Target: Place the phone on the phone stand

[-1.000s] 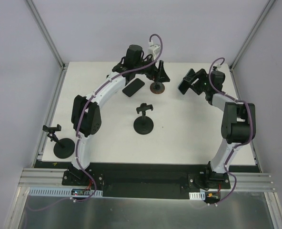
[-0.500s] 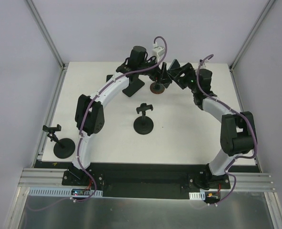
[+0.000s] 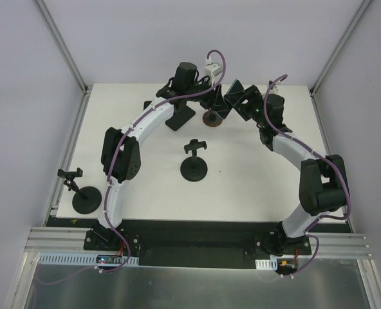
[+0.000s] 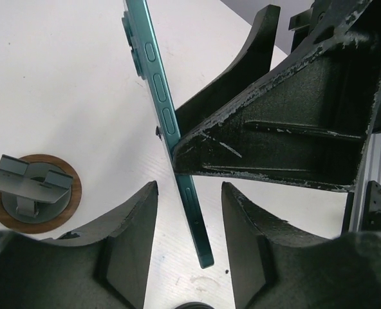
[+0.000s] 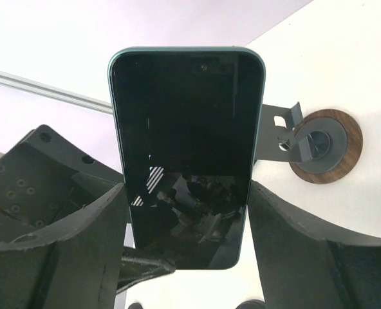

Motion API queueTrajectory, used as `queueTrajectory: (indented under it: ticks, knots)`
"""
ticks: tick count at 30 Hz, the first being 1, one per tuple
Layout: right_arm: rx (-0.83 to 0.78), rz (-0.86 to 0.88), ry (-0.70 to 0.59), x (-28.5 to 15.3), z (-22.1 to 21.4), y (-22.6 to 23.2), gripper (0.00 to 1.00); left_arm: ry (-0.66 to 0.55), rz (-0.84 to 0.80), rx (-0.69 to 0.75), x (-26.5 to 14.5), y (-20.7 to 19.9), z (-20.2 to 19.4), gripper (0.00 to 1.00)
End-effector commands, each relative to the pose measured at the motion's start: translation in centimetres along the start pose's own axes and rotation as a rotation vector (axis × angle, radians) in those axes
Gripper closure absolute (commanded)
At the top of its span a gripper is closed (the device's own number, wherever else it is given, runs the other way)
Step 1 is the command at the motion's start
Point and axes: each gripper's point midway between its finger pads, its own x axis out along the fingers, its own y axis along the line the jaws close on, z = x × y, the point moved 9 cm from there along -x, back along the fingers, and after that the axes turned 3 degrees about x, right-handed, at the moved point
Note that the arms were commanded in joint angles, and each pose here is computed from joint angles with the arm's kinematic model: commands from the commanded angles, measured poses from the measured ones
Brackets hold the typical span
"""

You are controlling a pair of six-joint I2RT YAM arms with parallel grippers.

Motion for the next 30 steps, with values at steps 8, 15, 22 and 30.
queueTrajectory:
  ticks: [8,15,22,30]
  knots:
    - [-0.043,0.099,-0.065,-1.8,0.1,7.4,0.99,-0.032,0.045,0.095,-0.9,-0.5,1.5,1.00]
    - [-0.090,0.042,-0.103,-2.7,1.2,7.1,0.44,-0.046,0.085,0.113,-1.9,-1.1,2.1,1.00]
    - [-0.229,0.106,-0.013,-3.9,4.4,5.7,0.09,-0.090,0.006,0.046,-3.9,-2.2,3.8,1.00]
    - [-0.478,0.357,0.190,-4.5,4.6,6.0,0.12,-0.328,-0.178,-0.050,-9.4,-4.2,5.5,1.00]
